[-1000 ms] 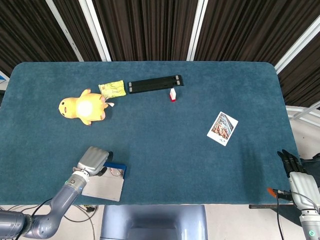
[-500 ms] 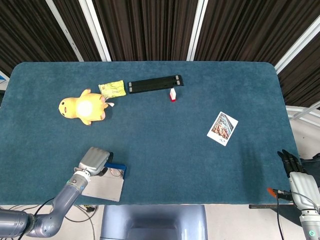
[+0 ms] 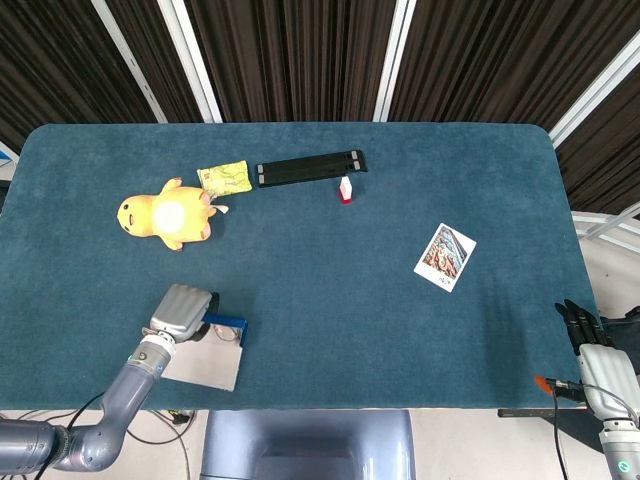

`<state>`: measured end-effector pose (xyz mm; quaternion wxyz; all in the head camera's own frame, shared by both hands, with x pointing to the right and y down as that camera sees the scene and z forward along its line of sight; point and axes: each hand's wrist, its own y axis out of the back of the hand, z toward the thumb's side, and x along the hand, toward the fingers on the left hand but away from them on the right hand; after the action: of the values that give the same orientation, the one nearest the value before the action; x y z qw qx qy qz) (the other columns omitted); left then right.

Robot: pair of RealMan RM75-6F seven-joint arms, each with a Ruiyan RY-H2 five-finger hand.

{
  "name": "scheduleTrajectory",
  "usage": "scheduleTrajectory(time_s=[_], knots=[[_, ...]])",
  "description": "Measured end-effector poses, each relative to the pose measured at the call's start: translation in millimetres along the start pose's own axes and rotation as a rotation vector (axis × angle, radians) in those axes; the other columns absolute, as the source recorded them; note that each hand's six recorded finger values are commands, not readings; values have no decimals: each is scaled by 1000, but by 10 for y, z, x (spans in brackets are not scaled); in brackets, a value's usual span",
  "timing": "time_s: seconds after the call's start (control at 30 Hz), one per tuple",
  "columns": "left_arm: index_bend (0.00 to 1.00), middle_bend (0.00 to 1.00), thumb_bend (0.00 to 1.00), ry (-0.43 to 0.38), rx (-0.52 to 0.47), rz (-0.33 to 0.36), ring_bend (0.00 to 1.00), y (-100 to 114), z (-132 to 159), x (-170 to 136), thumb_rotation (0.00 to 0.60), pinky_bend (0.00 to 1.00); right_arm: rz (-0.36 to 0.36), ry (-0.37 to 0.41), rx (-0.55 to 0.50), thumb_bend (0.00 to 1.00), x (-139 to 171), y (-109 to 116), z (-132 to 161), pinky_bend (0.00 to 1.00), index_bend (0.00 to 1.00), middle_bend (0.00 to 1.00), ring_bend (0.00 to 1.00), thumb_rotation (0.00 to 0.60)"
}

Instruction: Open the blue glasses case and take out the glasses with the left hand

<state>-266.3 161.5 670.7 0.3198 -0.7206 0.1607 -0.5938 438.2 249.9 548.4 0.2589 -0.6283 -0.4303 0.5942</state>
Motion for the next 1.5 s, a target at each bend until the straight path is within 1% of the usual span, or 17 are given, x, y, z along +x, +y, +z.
scheduleTrajectory(time_s=[0.27, 0.4, 0.57, 0.8, 1.17, 1.33, 1.5], knots=[[616, 1000, 359, 83, 31, 81, 876, 107, -151, 107, 600, 951, 2, -1, -1, 129, -1, 0, -2, 199, 0, 0, 0, 600], [621, 1000, 360, 140, 80, 123, 877, 115, -262, 139, 600, 955, 2, -2, -2, 129, 0, -1, -2, 199, 0, 0, 0, 600], [624, 1000, 360, 184, 101, 153, 878, 107, -330, 137, 600, 956, 2, 0, -1, 129, 2, 0, 0, 199, 0, 0, 0, 600], [631, 1000, 359, 202, 112, 197, 883, 147, -371, 129, 600, 959, 2, 0, 0, 129, 4, -1, 2, 199, 0, 0, 0, 600], [634, 1000, 359, 194, 115, 222, 883, 163, -341, 126, 600, 960, 3, -1, -3, 129, 5, -1, 0, 199, 0, 0, 0, 600], [634, 1000, 360, 202, 94, 256, 884, 196, -354, 118, 600, 960, 4, 0, -3, 129, 9, -2, 2, 199, 0, 0, 0, 600], [634, 1000, 360, 208, 88, 272, 883, 166, -370, 96, 600, 960, 4, 3, -2, 129, 16, 1, 5, 199, 0, 0, 0, 600]])
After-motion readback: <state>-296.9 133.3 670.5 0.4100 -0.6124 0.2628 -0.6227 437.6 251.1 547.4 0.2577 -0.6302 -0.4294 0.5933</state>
